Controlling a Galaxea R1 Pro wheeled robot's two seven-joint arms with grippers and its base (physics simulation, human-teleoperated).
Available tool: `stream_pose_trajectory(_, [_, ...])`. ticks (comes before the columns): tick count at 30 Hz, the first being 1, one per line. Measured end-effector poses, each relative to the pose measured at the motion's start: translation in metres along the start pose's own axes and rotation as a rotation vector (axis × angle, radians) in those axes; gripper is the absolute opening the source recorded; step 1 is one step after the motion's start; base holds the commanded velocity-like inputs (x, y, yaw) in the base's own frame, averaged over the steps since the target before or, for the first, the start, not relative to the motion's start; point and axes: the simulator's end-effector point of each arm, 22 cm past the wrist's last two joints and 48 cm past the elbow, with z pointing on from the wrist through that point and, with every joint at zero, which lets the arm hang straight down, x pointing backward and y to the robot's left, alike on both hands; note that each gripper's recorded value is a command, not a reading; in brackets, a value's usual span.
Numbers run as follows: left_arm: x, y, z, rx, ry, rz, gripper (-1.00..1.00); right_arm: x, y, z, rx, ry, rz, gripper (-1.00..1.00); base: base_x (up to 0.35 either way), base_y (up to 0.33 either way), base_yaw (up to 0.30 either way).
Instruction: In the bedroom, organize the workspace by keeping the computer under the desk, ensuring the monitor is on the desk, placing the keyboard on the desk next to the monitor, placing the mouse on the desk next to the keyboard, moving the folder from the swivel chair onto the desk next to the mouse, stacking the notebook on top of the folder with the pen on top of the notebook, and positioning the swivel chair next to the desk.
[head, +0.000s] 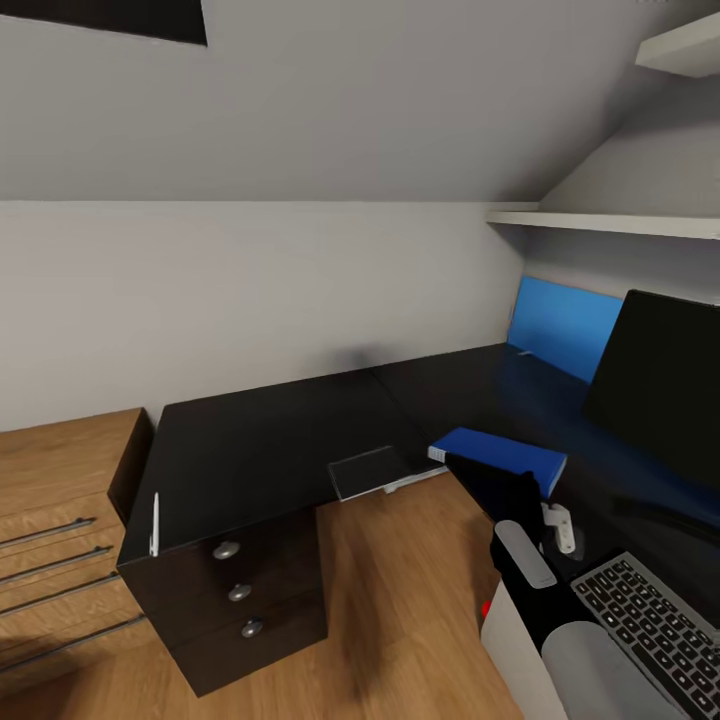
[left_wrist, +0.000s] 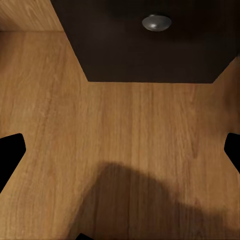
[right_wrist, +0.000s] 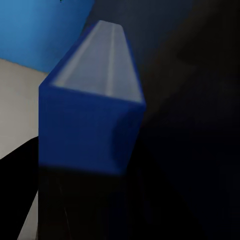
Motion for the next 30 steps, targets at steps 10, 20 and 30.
stream_pose_trajectory(10, [0.0, 0.0, 0.0, 0.0, 0.0, -0.001, 1.0, 0.002, 0.001, -0.001, -0.006, 0.003, -0.006, -1.0, 0.0, 0.0, -0.04])
stream_pose_trajectory(20, [-0.004, 0.002, -0.003, -0.005, -0.002, -0.002, 1.0, 0.001, 0.003, -0.002, 0.0, 0.005, -0.012, -1.0, 0.0, 0.0, 0.0])
stream_pose_trajectory(30, [-0.01, 0.002, -0.01, -0.005, -0.001, -0.002, 1.0, -0.001, 0.005, -0.004, 0.006, 0.005, -0.024, -1.0, 0.0, 0.0, 0.0])
